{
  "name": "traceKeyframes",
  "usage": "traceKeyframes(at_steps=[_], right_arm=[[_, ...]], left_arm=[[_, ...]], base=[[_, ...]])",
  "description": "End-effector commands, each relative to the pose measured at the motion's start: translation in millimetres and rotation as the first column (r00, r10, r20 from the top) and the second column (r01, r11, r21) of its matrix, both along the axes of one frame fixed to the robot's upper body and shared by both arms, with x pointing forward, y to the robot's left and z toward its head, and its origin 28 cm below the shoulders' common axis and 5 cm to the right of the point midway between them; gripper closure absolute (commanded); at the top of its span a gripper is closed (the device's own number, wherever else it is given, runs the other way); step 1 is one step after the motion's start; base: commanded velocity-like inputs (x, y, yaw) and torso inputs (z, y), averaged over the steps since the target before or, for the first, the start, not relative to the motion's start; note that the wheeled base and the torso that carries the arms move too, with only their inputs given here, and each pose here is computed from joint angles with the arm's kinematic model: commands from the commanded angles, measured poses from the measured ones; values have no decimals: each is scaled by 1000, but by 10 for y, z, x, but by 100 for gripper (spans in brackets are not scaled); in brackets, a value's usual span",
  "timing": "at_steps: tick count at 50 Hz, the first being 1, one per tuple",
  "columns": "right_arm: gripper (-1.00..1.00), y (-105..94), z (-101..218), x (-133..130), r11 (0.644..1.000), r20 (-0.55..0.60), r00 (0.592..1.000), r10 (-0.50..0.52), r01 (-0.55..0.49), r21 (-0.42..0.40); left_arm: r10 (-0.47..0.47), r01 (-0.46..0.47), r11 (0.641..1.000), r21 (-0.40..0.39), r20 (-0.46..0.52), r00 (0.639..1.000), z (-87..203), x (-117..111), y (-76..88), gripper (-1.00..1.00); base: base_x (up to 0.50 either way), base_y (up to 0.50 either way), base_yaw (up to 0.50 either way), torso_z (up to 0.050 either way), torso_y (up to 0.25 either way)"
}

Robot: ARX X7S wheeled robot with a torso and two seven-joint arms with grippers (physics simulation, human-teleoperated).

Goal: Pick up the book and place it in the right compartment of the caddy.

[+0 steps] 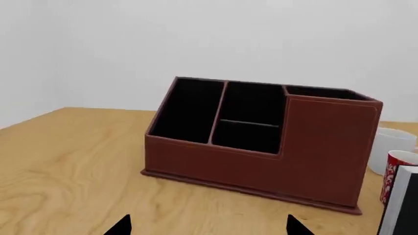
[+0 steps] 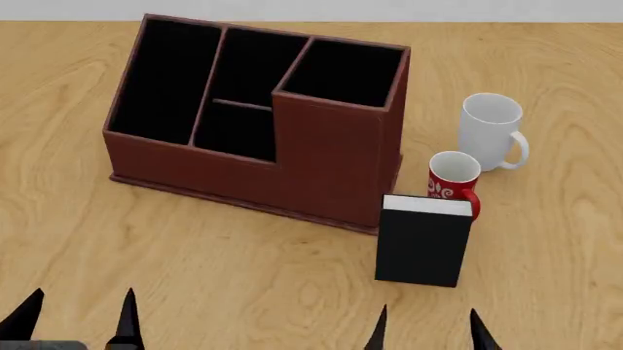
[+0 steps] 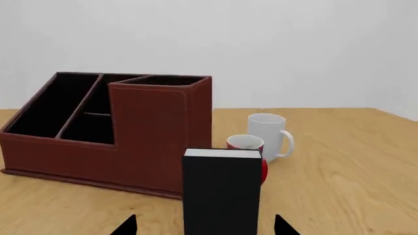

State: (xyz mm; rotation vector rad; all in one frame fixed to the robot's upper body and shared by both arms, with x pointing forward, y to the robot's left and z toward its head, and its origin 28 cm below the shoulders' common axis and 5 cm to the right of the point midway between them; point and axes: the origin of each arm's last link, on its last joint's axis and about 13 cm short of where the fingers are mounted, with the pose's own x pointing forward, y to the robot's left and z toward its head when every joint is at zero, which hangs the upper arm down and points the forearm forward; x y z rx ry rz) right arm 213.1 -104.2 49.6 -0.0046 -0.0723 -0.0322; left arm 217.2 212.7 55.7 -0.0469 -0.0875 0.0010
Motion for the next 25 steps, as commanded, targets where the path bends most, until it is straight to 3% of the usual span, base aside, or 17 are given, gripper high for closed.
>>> traceKeyframes(at_steps=[1,10,20,25], right_arm=[[-100,-60,482,17,1000,110,994,-5,8,-27],[-100,-109,856,37,999,175,984,13,-6,-42],[-100,-153,1281,95,997,240,971,14,5,-76],[-100,-179,1470,98,995,264,964,21,5,-98]], left_arm=[[-32,32,999,1,131,991,522,45,22,-100],[-59,62,998,-5,240,969,1009,78,43,-100],[-107,112,994,-3,275,956,1433,106,80,-100],[-75,92,995,-39,306,949,1633,78,118,-100]], base=[[0,0,0,0,0],[0,0,0,0,0],[0,0,0,0,0],[0,0,0,0,0]])
